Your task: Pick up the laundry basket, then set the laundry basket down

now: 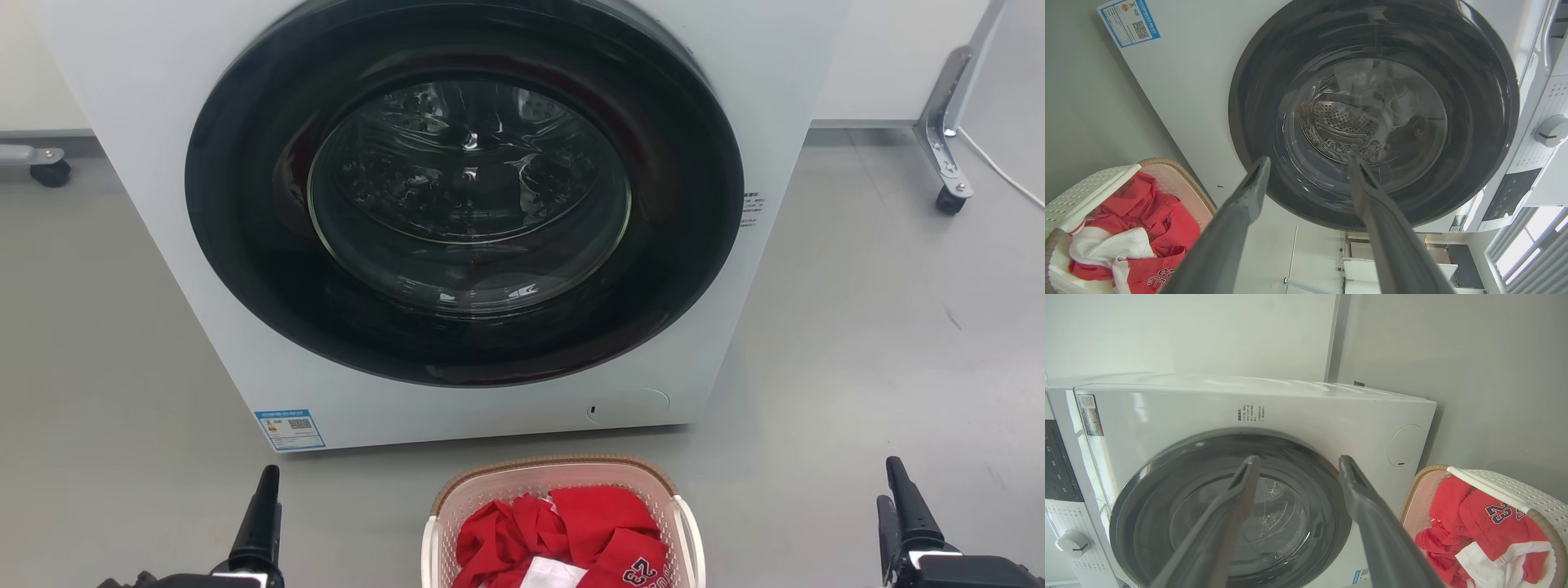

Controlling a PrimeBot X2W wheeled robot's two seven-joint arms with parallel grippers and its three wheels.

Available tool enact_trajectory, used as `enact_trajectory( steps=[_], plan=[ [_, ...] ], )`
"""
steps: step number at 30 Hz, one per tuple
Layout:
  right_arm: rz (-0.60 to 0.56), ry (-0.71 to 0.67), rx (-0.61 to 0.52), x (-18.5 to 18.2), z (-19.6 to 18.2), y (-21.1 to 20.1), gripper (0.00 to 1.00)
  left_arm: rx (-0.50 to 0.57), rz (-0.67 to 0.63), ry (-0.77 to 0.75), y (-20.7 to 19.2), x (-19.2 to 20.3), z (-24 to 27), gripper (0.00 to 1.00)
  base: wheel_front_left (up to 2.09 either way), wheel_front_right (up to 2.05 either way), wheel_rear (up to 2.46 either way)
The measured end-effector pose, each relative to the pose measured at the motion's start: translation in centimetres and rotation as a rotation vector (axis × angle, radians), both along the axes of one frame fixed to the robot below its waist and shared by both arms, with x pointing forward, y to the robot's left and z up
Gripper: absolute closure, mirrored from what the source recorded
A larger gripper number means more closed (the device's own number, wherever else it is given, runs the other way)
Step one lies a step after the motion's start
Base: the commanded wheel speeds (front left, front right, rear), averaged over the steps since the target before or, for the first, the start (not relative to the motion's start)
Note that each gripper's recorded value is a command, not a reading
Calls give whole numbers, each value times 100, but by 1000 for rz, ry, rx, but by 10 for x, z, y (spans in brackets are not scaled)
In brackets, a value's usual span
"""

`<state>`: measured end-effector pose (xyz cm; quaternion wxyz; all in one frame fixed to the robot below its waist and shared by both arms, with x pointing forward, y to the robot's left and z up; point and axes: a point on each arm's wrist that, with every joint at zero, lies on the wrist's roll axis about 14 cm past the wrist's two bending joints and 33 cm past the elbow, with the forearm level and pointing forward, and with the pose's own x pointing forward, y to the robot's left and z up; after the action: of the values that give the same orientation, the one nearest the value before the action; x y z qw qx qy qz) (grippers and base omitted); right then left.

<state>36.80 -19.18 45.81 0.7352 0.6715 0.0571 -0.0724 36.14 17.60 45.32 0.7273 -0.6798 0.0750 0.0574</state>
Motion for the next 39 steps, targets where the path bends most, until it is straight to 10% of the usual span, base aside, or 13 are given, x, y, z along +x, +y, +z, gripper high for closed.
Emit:
enact_trajectory(
  steps=[39],
  plan=[
    [132,-73,-817,7,30,26,0,924,-171,-99,-20,7,25,0,0,0,0]
  ],
)
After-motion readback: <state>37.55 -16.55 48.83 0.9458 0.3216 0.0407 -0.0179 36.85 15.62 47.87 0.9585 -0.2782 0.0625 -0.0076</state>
